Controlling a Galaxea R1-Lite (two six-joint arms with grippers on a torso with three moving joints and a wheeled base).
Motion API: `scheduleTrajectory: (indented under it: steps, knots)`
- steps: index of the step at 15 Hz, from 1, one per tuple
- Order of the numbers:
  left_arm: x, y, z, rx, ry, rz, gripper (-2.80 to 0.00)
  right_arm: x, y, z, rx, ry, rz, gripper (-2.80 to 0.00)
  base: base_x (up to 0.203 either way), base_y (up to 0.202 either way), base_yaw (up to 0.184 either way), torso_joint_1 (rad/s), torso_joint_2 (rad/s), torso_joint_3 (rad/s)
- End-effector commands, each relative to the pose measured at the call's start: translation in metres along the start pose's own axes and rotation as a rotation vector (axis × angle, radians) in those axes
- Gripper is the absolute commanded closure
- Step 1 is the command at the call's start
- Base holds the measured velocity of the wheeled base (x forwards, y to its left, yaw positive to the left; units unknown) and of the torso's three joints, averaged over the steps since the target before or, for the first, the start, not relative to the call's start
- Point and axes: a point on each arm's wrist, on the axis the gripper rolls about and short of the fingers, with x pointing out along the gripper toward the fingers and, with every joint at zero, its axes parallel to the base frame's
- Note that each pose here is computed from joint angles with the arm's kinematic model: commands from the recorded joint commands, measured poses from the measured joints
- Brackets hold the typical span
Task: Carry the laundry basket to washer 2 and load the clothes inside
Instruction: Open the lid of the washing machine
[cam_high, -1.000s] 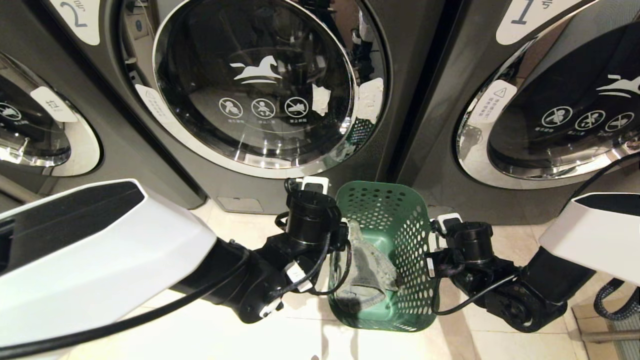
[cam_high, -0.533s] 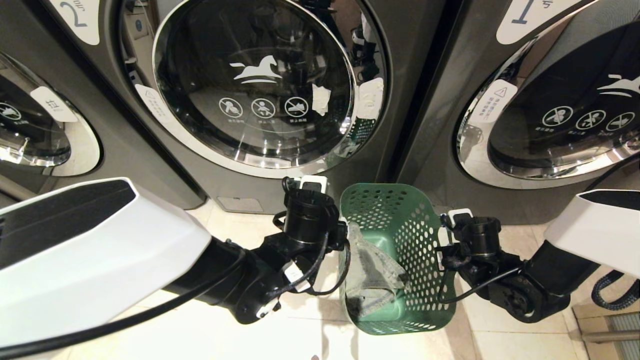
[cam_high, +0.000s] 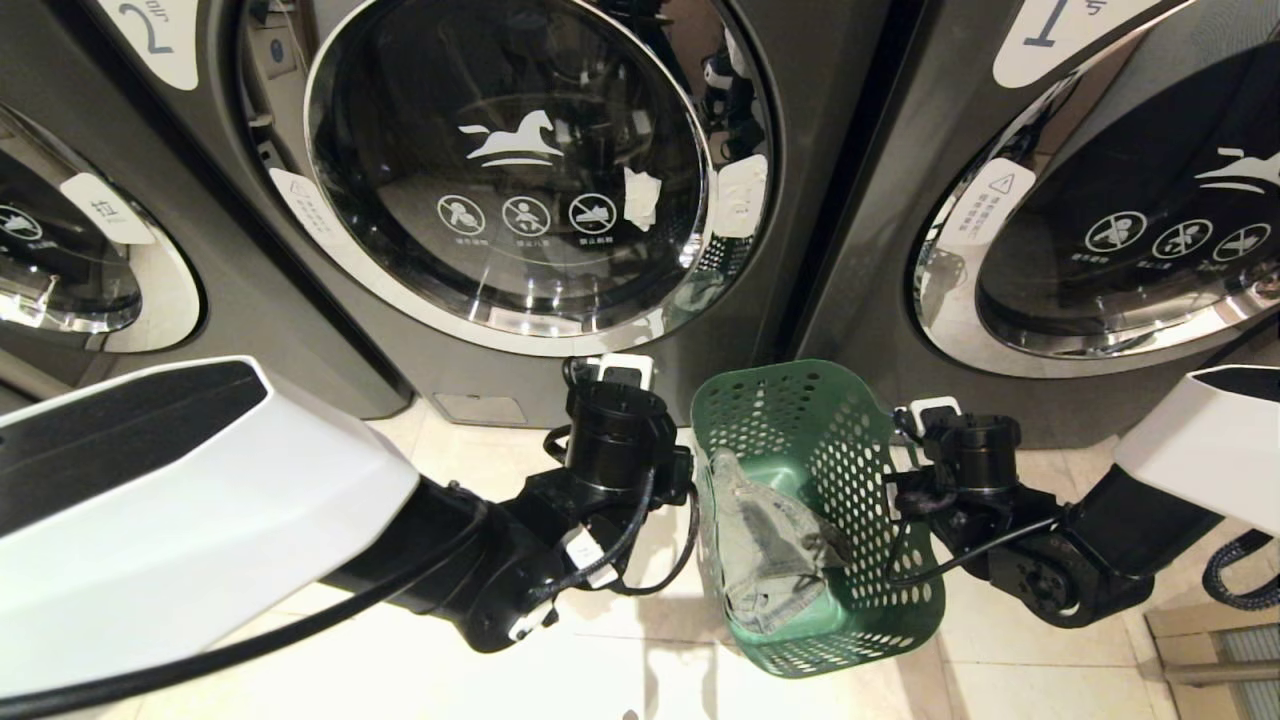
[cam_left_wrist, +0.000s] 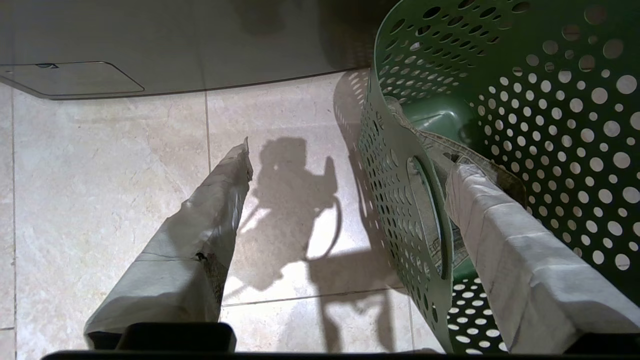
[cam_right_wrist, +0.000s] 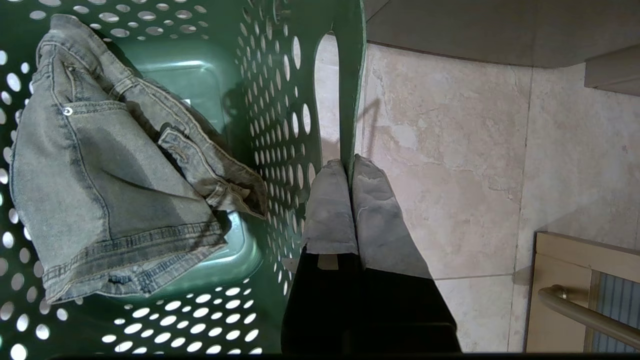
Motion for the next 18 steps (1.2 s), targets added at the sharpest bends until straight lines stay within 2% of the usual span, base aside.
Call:
scheduleTrajectory:
  steps: [1, 5, 11, 15, 18]
  knots:
    - [0.001, 0.000, -0.001, -0.001, 0.000, 0.003, -2.80, -0.002, -0.002, 0.003, 0.008, -0.014, -0.007, 0.00, 0.000, 0.000, 0.000, 0.000, 0.00, 0.000]
    - [0.001, -0.001, -0.003, -0.001, 0.002, 0.001, -2.80, -0.002, -0.011, 0.000, 0.009, 0.005, -0.083, 0.00, 0.000, 0.000, 0.000, 0.000, 0.00, 0.000]
    - [0.001, -0.001, -0.003, 0.001, 0.003, 0.000, -2.80, -0.010, -0.013, -0.001, -0.002, 0.011, -0.067, 0.00, 0.000, 0.000, 0.000, 0.000, 0.00, 0.000]
    - [-0.009, 0.004, 0.002, -0.002, -0.001, -0.001, -2.80, -0.045, -0.010, 0.021, -0.005, -0.048, 0.063, 0.00, 0.000, 0.000, 0.000, 0.000, 0.00, 0.000]
    - [-0.028, 0.020, -0.010, 0.009, 0.050, 0.015, -2.80, -0.090, -0.013, 0.041, -0.008, -0.098, 0.192, 0.00, 0.000, 0.000, 0.000, 0.000, 0.00, 0.000]
